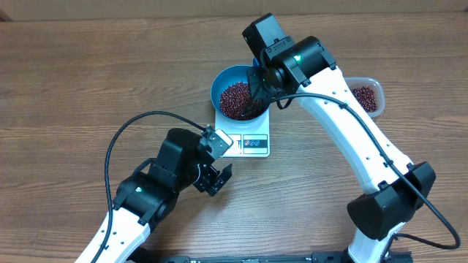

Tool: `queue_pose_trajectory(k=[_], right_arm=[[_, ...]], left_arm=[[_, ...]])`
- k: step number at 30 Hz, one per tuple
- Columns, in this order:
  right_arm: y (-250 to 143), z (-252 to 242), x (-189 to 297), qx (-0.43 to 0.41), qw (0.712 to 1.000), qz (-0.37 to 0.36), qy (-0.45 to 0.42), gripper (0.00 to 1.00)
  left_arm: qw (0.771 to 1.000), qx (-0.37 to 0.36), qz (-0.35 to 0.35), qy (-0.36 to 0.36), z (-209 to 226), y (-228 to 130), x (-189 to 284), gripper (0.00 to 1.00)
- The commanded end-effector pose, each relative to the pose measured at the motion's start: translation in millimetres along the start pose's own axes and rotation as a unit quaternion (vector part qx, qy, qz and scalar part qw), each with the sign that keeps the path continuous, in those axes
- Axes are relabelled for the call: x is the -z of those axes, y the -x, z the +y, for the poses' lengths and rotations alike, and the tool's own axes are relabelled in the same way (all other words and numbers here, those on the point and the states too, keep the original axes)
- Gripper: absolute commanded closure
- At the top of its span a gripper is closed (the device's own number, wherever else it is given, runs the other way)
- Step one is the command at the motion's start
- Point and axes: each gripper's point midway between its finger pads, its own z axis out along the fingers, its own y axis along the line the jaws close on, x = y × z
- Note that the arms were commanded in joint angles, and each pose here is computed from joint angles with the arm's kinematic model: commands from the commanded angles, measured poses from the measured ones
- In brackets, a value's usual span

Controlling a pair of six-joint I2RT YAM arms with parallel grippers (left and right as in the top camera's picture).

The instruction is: Scoop item into bowl and weigh 150g on scale

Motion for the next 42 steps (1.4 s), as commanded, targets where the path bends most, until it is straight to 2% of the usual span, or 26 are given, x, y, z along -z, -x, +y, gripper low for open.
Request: queue_pose_trajectory(k=[1,17,23,29,42], right_arm=[[10.7,0.1,24.2,-0.007,0.999,-0.034,0.013,0.96],[9.6,2.6,24.2,-0.007,0.999,-0.031,0.020,0.96],[4.2,17.5,25.3,-0.039,0.995,-0.003,0.088,0.96],[10.4,21.8,32.4,-0.087,0.977,0.026,0.195,0.96],[25.3,-6.2,41.5,-0.132,0.953,0.032,0.271,0.96]], left_arm=[[1.000,0.001,0.000,-0.007,-1.3,-1.3,-1.4,0.00],[1.000,0.001,0.001,-0.007,-1.2,-1.4,-1.4,0.00],[1.000,0.001,0.000,-0.007,-1.3,-1.3,-1.4,0.00],[1.000,0.001,0.000,-0.007,-1.2,-1.3,-1.4,0.00],[1.000,0.001,0.000,-0.007,-1.3,-1.3,-1.4,0.00]])
